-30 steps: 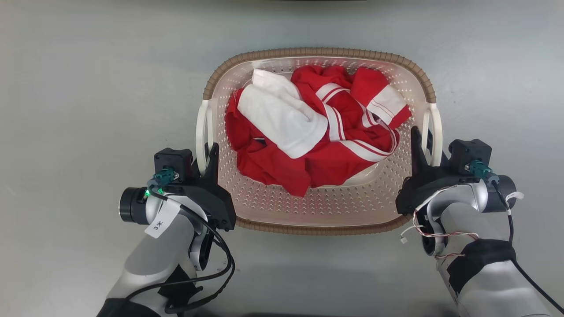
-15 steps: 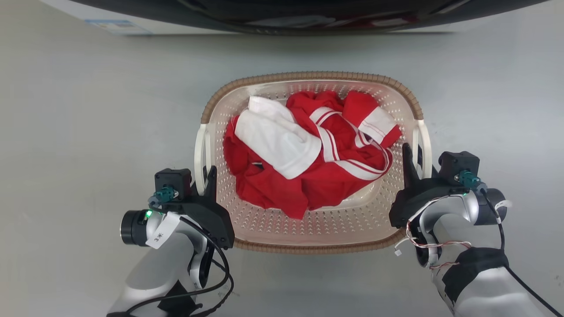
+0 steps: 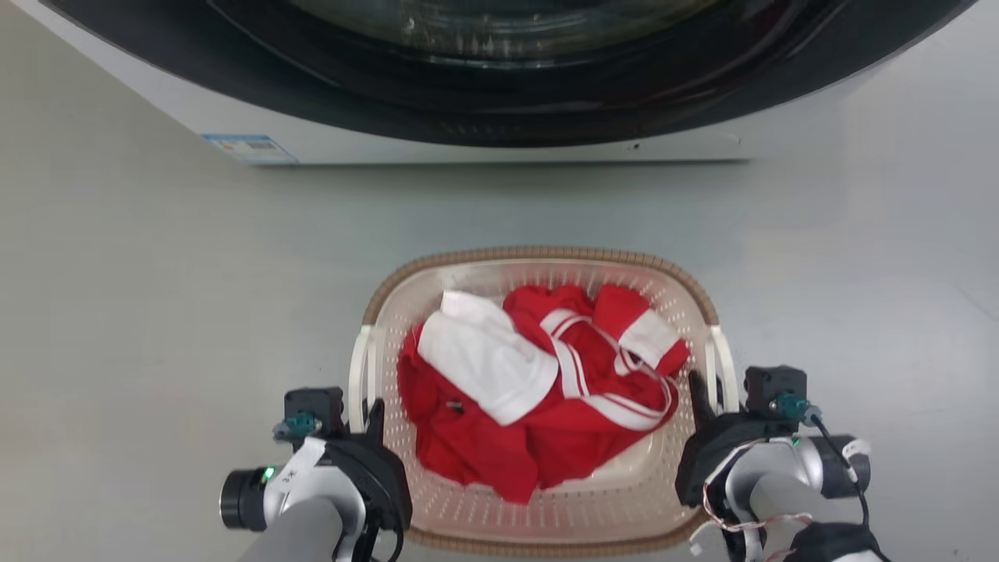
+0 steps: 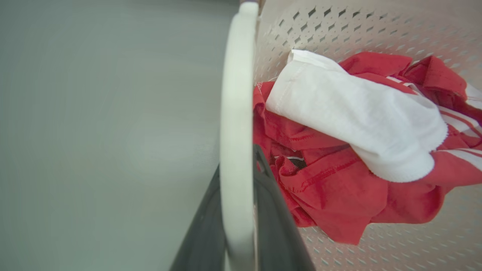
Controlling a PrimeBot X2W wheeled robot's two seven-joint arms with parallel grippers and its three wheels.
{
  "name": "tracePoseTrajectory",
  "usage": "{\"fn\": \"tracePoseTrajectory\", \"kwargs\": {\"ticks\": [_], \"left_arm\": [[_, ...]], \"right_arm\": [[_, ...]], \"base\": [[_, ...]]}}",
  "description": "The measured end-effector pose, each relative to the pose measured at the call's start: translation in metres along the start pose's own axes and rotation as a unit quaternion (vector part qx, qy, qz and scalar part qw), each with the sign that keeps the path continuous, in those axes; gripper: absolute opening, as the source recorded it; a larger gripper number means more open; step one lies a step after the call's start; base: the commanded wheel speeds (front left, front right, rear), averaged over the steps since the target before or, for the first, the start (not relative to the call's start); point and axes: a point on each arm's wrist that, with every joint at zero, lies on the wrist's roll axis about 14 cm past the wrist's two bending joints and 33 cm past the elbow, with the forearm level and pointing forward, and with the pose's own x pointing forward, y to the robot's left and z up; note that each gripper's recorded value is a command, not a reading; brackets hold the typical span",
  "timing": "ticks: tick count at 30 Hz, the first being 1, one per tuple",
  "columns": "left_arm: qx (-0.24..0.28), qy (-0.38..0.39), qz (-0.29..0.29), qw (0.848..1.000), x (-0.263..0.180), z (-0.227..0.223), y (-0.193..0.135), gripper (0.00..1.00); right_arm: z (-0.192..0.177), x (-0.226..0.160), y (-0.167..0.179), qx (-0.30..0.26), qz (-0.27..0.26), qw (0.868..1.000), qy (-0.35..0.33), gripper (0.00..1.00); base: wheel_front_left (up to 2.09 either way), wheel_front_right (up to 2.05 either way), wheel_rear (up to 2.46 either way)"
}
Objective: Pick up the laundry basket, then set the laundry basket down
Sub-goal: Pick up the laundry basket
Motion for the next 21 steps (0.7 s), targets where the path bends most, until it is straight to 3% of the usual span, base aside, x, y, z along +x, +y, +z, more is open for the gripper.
{"fn": "tracePoseTrajectory", "kwargs": {"ticks": [21], "left_arm": [[-0.003,0.045,-0.014,0.999,-0.072,-0.046,-0.007,0.0]], "right_arm": [[-0.03,-0.086,0.024,0.015,0.005,0.998,0.054,0.0]], "base": [[0.0,0.0,0.0]]}}
